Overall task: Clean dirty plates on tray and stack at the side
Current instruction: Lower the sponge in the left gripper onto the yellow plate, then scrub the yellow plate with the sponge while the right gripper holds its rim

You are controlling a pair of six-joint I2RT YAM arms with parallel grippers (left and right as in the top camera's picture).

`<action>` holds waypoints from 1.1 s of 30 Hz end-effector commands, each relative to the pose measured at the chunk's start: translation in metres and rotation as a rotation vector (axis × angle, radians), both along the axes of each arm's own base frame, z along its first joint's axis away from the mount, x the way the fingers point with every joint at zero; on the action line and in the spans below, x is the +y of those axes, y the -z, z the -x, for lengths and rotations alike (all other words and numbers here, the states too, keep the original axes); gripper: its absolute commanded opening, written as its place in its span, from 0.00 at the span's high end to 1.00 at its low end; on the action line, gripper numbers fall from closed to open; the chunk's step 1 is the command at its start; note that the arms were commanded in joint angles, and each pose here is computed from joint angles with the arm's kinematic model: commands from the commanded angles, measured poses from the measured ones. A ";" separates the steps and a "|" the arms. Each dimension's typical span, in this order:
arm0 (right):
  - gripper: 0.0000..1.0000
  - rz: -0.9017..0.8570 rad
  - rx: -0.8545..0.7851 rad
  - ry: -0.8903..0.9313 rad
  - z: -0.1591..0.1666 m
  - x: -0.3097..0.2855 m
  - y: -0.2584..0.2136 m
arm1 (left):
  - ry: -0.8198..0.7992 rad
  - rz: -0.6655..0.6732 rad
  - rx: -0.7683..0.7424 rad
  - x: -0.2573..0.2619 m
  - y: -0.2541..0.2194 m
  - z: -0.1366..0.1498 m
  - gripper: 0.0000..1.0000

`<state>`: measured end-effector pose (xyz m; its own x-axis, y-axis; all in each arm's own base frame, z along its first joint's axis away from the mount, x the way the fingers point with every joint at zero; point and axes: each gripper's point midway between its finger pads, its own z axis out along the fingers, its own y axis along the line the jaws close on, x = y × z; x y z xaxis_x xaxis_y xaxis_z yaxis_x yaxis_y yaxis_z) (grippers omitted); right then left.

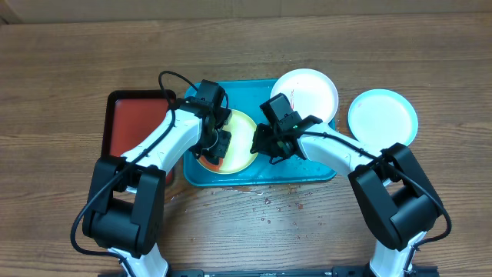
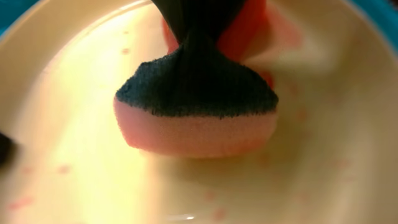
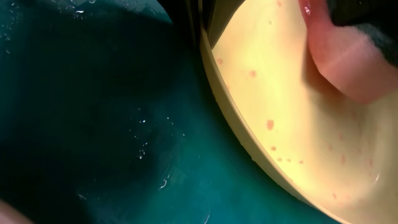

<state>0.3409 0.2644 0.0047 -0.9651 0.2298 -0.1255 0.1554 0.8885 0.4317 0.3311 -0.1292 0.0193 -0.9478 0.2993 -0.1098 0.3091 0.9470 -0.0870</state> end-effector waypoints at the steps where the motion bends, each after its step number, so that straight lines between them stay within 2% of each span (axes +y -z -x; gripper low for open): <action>1: 0.96 0.045 0.009 0.012 0.003 -0.007 0.011 | 0.089 0.178 0.044 -0.034 0.001 0.011 0.96; 7: 0.96 0.045 0.009 0.012 0.003 -0.007 0.011 | 0.063 0.210 -0.088 -0.043 -0.005 -0.021 0.96; 10: 0.96 0.045 0.007 0.009 0.003 -0.007 0.011 | -0.014 0.141 -0.186 -0.032 -0.007 -0.046 0.96; 15: 0.96 0.046 0.007 0.009 0.003 -0.007 0.011 | -0.180 -0.061 -0.340 0.008 -0.013 -0.077 0.96; 20: 0.96 0.046 0.007 0.009 0.003 -0.007 0.011 | -0.276 -0.227 -0.338 0.041 -0.012 -0.069 0.96; 23: 0.96 0.044 0.004 0.009 0.002 -0.007 0.011 | -0.260 -0.249 -0.267 0.044 -0.006 -0.053 0.96; 25: 0.96 0.041 0.001 0.009 0.001 -0.006 0.010 | -0.216 -0.229 -0.192 0.040 -0.001 -0.037 0.96; 27: 0.96 0.041 0.000 0.009 0.001 -0.006 0.010 | -0.130 -0.155 -0.107 0.025 0.005 -0.021 0.96; 30: 0.96 0.040 -0.001 0.009 0.001 -0.006 0.010 | 0.069 0.069 0.023 -0.015 0.005 0.007 0.96; 33: 0.96 0.039 -0.002 0.009 0.001 -0.006 0.010 | 0.174 0.238 0.063 -0.043 -0.003 0.020 0.96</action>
<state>0.3424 0.2647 0.0052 -0.9652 0.2236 -0.1353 0.1456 0.8899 0.4324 0.3339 -0.1237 0.0166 -0.9499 0.2895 -0.1179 0.2965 0.9539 -0.0471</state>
